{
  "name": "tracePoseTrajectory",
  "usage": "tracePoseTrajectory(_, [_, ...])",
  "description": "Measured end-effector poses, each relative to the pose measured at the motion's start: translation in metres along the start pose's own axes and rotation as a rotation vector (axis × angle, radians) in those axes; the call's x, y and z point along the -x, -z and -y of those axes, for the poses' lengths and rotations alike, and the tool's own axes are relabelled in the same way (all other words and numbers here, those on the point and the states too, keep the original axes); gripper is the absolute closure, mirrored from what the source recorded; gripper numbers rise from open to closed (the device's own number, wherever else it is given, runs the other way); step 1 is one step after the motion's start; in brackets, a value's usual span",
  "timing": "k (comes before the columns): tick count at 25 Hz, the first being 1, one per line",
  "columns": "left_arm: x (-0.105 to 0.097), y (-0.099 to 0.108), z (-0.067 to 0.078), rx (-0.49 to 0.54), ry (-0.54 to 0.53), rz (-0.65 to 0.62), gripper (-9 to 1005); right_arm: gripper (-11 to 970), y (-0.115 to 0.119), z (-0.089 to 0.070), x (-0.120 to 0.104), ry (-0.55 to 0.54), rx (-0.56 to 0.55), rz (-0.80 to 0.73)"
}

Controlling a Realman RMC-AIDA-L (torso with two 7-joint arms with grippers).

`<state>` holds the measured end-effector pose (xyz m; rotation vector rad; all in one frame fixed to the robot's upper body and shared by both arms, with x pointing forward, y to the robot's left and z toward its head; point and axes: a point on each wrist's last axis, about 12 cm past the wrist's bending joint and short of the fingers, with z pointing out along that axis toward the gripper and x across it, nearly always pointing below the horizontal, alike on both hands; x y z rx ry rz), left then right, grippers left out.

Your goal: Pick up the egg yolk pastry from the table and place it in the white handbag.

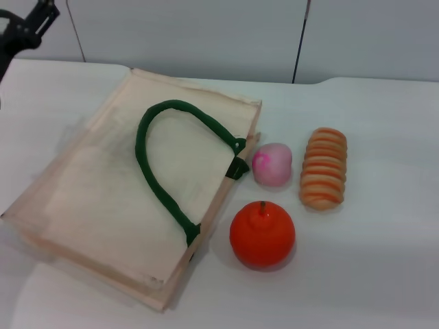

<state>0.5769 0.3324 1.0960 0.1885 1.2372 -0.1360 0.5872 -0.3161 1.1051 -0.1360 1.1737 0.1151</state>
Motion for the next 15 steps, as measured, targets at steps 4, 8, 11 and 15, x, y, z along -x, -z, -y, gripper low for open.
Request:
tracePoseTrajectory(4, [-0.006, 0.000, 0.017, 0.070, -0.107, 0.019, 100, 65, 0.015, 0.009, -0.011, -0.054, -0.144, -0.040])
tracePoseTrajectory(8, [-0.013, 0.002, 0.031, 0.178, -0.232, -0.001, 101, 65, 0.020, 0.013, -0.014, -0.074, -0.196, -0.050])
tracePoseTrajectory(11, [-0.015, 0.004, 0.039, 0.191, -0.264, -0.012, 101, 65, 0.021, 0.013, -0.014, -0.077, -0.197, -0.050])
tracePoseTrajectory(15, [-0.013, 0.005, 0.040, 0.194, -0.257, 0.006, 101, 65, 0.023, 0.013, -0.014, -0.079, -0.197, -0.049])
